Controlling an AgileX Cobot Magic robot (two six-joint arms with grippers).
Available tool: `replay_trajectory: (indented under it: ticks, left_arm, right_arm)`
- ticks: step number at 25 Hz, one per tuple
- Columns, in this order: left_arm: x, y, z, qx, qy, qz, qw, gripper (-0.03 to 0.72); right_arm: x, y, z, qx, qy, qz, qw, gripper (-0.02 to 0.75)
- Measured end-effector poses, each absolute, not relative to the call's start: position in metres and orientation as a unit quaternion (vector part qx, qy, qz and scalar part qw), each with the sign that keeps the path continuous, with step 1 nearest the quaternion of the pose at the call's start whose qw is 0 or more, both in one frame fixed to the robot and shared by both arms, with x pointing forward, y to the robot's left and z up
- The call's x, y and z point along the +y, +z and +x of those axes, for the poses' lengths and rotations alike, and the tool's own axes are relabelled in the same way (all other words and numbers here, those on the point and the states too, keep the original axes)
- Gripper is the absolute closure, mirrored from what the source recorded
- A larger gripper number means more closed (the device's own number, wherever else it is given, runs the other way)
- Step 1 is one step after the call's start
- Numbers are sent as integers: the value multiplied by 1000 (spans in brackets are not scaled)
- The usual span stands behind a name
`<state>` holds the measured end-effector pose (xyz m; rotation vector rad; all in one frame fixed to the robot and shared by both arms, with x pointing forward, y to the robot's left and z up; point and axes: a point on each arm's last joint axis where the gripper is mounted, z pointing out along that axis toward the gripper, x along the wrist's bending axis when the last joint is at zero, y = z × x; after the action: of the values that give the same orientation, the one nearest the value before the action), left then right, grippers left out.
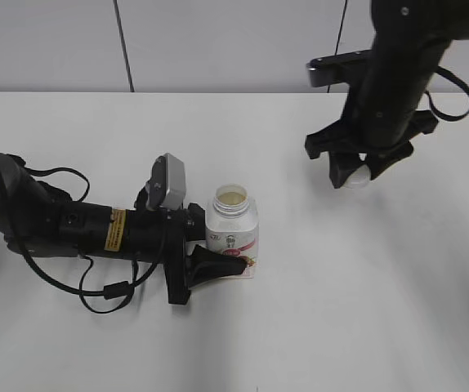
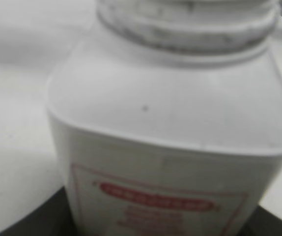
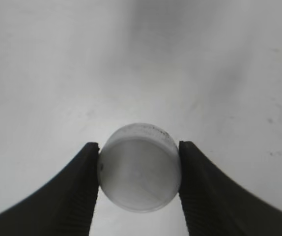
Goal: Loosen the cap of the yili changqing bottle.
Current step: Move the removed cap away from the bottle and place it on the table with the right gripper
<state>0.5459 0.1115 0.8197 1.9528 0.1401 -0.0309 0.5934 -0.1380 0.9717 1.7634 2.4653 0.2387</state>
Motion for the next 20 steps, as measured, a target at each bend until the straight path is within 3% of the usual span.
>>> replay_trajectory:
  ticks: [11, 20]
  left_arm:
    - [112, 820, 546, 59, -13, 828, 558, 302]
    - [112, 820, 547, 63, -11, 827, 559, 302]
  right_arm:
    - [-236, 926, 574, 714, 99, 690, 68, 350]
    - [-250, 923, 579, 697, 126, 700, 94, 350]
